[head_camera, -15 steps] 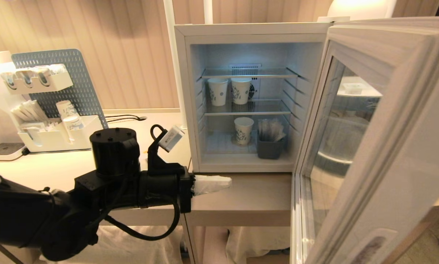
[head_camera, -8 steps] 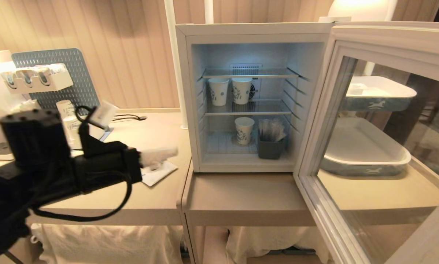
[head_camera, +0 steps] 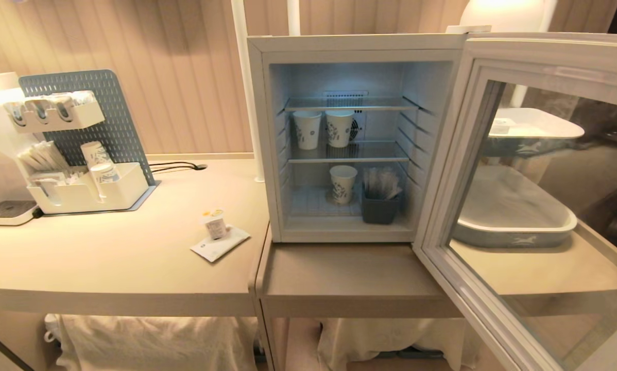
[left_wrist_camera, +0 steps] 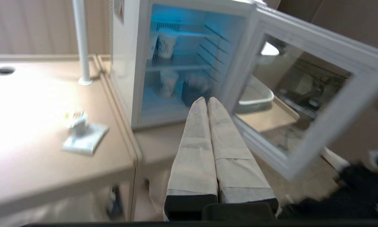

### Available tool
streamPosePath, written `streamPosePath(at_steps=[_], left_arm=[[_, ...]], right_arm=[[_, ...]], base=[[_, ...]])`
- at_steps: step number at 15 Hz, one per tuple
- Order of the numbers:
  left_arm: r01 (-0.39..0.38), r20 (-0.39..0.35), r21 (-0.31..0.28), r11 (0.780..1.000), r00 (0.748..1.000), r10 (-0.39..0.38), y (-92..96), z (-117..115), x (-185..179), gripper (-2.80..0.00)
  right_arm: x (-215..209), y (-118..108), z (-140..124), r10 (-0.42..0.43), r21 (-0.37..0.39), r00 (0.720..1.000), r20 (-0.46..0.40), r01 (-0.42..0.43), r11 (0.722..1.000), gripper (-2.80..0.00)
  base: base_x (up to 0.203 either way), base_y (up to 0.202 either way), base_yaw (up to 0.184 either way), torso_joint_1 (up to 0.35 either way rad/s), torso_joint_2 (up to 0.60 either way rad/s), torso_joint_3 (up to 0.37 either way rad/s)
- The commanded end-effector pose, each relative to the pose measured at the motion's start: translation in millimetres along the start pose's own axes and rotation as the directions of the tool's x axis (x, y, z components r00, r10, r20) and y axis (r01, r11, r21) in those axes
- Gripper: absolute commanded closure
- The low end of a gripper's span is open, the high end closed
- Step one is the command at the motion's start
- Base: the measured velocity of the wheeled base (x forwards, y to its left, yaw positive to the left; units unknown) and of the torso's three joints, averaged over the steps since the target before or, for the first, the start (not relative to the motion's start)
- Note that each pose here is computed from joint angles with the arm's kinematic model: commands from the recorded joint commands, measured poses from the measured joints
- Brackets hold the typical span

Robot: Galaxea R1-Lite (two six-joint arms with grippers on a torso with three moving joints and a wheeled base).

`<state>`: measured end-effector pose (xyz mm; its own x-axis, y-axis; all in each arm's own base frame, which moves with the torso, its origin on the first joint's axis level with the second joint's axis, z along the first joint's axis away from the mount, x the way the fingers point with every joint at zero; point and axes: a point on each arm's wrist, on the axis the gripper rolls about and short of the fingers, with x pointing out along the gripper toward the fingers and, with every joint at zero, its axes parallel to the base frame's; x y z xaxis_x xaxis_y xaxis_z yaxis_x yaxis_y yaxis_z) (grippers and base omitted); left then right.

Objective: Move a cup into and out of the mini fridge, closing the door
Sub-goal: Put the yoghurt in the freezer

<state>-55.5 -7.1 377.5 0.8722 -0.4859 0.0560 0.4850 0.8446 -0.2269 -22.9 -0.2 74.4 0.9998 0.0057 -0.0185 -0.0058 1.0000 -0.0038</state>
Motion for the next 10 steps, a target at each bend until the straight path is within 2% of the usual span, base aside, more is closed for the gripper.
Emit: streamPosePath(at_steps=[1, 3, 4, 5, 6, 7, 9, 10], left_arm=[[-0.072, -0.161, -0.072, 0.995, 0.985, 0.060, -34.3, -56, -100, 0.00], [-0.118, -0.092, -0.030, 0.993, 0.989, 0.115, -42.8, -83, -138, 0.00], [-0.171, -0.076, -0.009, 0.985, 0.983, 0.170, -42.0, -97, -144, 0.00], [-0.250, -0.074, 0.017, 0.968, 0.965, 0.251, -38.2, -114, -145, 0.00], [-0.340, -0.061, 0.042, 0.939, 0.938, 0.342, -33.7, -130, -142, 0.00], [-0.438, -0.032, 0.057, 0.897, 0.897, 0.440, -28.9, -141, -137, 0.00], [-0.627, 0.031, 0.068, 0.776, 0.779, 0.626, -16.9, -162, -129, 0.00], [-0.661, 0.024, 0.075, 0.747, 0.750, 0.661, -11.3, -174, -125, 0.00]], right_arm=[[0, 0, 0, 0.000, -0.001, 1.000, -0.001, 0.000, 1.000, 0.00], [0, 0, 0, 0.000, -0.001, 1.000, -0.001, 0.000, 1.000, 0.00], [0, 0, 0, 0.000, -0.001, 1.000, -0.001, 0.000, 1.000, 0.00], [0, 0, 0, 0.000, -0.001, 1.000, -0.001, 0.000, 1.000, 0.00], [0, 0, 0, 0.000, -0.001, 1.000, -0.001, 0.000, 1.000, 0.00], [0, 0, 0, 0.000, -0.001, 1.000, -0.001, 0.000, 1.000, 0.00], [0, 0, 0, 0.000, -0.001, 1.000, -0.001, 0.000, 1.000, 0.00], [0, 0, 0, 0.000, -0.001, 1.000, -0.001, 0.000, 1.000, 0.00]], base=[[0.000, 0.000, 0.000, 0.000, 0.00, 0.000], [0.000, 0.000, 0.000, 0.000, 0.00, 0.000], [0.000, 0.000, 0.000, 0.000, 0.00, 0.000], [0.000, 0.000, 0.000, 0.000, 0.00, 0.000], [0.000, 0.000, 0.000, 0.000, 0.00, 0.000], [0.000, 0.000, 0.000, 0.000, 0.00, 0.000], [0.000, 0.000, 0.000, 0.000, 0.00, 0.000], [0.000, 0.000, 0.000, 0.000, 0.00, 0.000]])
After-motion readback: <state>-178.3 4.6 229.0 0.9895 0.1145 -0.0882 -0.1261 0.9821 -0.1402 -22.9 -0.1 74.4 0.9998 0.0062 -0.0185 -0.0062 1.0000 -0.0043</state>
